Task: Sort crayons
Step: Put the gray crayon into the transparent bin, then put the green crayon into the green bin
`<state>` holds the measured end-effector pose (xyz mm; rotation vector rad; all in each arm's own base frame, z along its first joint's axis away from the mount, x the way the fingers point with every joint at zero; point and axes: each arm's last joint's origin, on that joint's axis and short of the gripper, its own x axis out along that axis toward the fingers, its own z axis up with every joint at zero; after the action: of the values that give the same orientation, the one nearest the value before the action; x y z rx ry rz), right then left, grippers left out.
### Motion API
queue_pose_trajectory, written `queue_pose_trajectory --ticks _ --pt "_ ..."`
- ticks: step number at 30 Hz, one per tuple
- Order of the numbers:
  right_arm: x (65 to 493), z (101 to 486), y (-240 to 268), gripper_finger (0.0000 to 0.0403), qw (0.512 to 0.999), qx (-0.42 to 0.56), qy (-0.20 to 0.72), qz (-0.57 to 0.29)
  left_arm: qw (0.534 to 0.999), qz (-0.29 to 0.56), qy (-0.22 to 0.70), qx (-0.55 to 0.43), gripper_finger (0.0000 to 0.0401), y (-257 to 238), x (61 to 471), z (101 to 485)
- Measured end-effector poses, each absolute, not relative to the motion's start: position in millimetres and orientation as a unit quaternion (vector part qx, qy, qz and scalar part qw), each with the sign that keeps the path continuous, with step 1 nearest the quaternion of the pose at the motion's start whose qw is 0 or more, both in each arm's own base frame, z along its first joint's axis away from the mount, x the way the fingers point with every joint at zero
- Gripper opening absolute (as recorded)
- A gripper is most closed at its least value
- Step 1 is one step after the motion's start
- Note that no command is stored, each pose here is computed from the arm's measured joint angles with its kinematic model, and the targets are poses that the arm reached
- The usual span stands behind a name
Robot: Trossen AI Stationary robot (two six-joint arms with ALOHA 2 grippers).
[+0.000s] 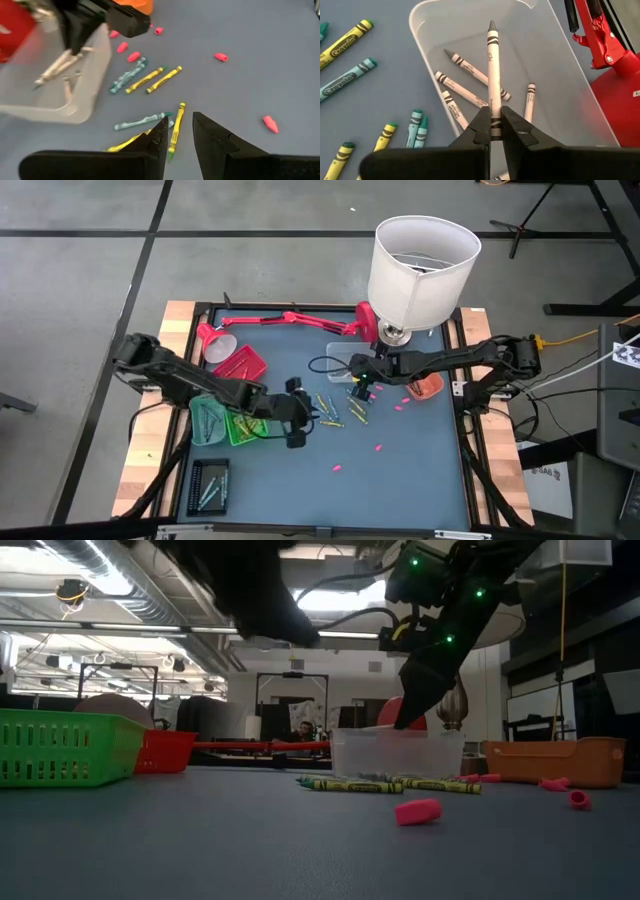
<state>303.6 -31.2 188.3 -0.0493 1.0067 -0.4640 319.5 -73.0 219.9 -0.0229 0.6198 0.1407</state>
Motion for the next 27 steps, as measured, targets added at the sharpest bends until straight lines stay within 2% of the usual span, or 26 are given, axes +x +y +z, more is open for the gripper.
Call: queue_pose_trajectory --ticks 3,10,14,27 --pt "304 188 -31 0.0032 0.85 -0.024 0.478 -0.22 0.948 0.045 0.316 -0.013 0.0073 -67 332 203" --pt "304 188 -31 0.0101 0.85 -0.021 0.477 -0.221 0.937 0.013 0.347 -0.019 0.0073 -52 351 167" --pt "304 188 -31 0.0126 0.85 -0.021 0.477 -0.221 0.929 0.002 0.369 -0.029 0.0073 -45 354 152" --pt "304 188 -31 0.0136 0.851 -0.021 0.475 -0.221 0.912 -0.009 0.409 -0.037 0.0073 -41 359 120"
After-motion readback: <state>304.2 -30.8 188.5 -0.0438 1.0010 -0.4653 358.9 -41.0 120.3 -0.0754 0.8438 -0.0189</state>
